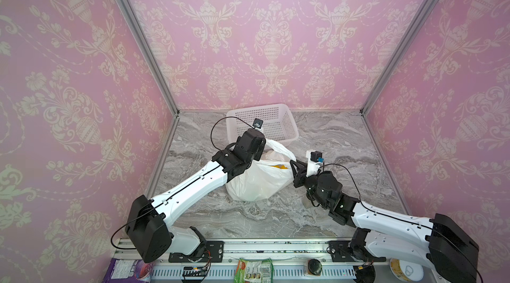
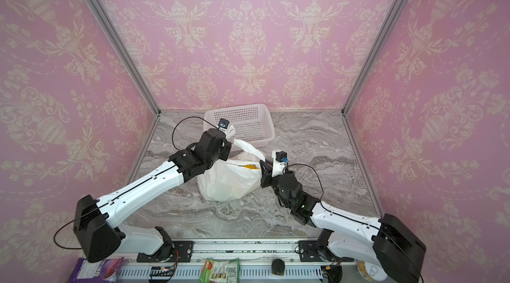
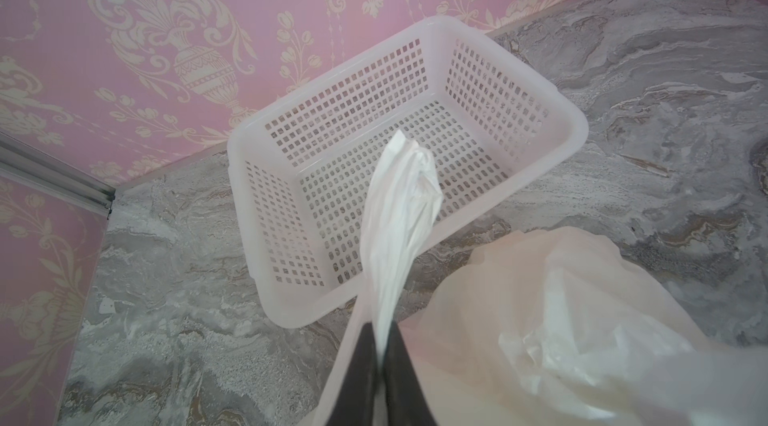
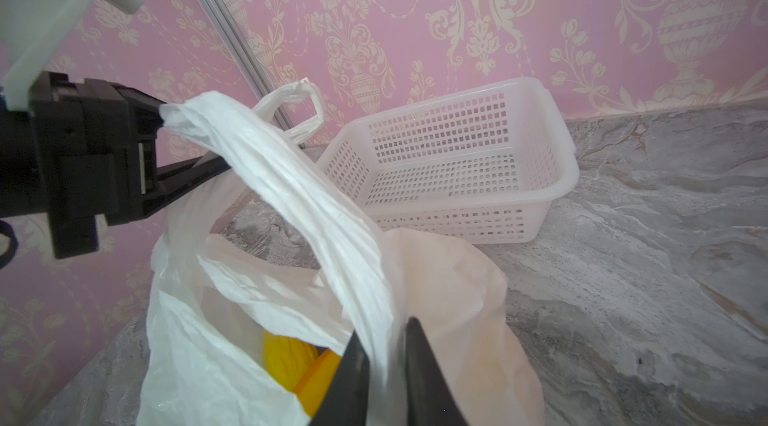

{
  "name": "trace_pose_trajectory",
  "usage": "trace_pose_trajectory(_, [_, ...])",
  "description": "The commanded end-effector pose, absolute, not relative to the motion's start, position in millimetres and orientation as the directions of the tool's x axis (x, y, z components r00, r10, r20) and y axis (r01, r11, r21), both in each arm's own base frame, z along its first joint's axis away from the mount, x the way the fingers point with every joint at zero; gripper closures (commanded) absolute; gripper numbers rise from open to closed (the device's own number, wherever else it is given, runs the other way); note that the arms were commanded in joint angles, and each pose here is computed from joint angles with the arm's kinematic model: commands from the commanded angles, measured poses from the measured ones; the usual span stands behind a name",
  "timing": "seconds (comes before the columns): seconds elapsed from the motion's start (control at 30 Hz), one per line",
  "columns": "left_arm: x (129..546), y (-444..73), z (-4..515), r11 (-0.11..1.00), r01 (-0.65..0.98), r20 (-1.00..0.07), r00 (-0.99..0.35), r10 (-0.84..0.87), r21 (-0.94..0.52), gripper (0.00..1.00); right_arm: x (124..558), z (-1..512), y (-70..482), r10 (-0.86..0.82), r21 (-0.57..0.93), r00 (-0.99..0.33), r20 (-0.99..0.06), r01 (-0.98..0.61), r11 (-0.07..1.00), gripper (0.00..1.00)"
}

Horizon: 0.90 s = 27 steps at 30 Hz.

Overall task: Untie the knot of the plastic bag and take out the fruit
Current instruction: 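Grasp one bag handle with the left gripper while the right gripper holds the other, then lift both bag handles upward with both grippers, spreading the bag open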

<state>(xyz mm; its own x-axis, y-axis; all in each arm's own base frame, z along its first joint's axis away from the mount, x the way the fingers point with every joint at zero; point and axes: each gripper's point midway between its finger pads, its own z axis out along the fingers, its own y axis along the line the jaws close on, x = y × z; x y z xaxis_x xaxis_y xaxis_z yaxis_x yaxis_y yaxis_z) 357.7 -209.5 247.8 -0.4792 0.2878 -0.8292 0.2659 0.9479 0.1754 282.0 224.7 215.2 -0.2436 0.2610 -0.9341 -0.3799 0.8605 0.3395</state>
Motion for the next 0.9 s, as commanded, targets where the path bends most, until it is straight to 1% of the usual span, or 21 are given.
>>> trace_pose_trajectory(0.0, [356,-205,271,0.955,0.261,-0.863,-0.440,0.249,0.142,0.99,280,222,218,0.261,0.327,-0.217,-0.941,-0.372,0.869,0.57])
trace_pose_trajectory(0.07, [353,-204,276,0.955,0.268,-0.872,-0.428,0.237,0.128,1.00,280,227,218,0.233,0.302,-0.218,-0.948,-0.372,0.878,0.49])
trace_pose_trajectory(0.2, [346,-204,286,0.951,0.292,-0.886,-0.406,0.224,0.106,1.00,280,245,224,0.158,0.235,-0.213,-0.964,-0.404,0.884,0.37])
trace_pose_trajectory(0.37, [341,-202,295,0.949,0.302,-0.898,-0.386,0.210,0.092,1.00,286,264,236,0.048,0.145,-0.226,-0.973,-0.435,0.889,0.29])
trace_pose_trajectory(0.43, [339,-201,297,0.949,0.302,-0.900,-0.383,0.209,0.091,1.00,290,270,245,-0.006,0.110,-0.246,-0.969,-0.454,0.884,0.28])
trace_pose_trajectory(0.57, [338,-200,298,0.949,0.304,-0.901,-0.381,0.205,0.088,1.00,304,264,265,-0.152,0.018,-0.317,-0.936,-0.475,0.880,0.26])
trace_pose_trajectory(0.67, [337,-200,297,0.949,0.303,-0.901,-0.381,0.206,0.089,1.00,318,256,268,-0.232,-0.050,-0.363,-0.902,-0.447,0.893,0.27])
trace_pose_trajectory(0.77, [337,-199,296,0.950,0.300,-0.900,-0.383,0.207,0.091,1.00,334,248,263,-0.270,-0.100,-0.404,-0.874,-0.394,0.914,0.29])
trace_pose_trajectory(0.87, [337,-199,297,0.950,0.300,-0.901,-0.382,0.206,0.090,1.00,345,247,259,-0.263,-0.106,-0.417,-0.870,-0.363,0.926,0.32])
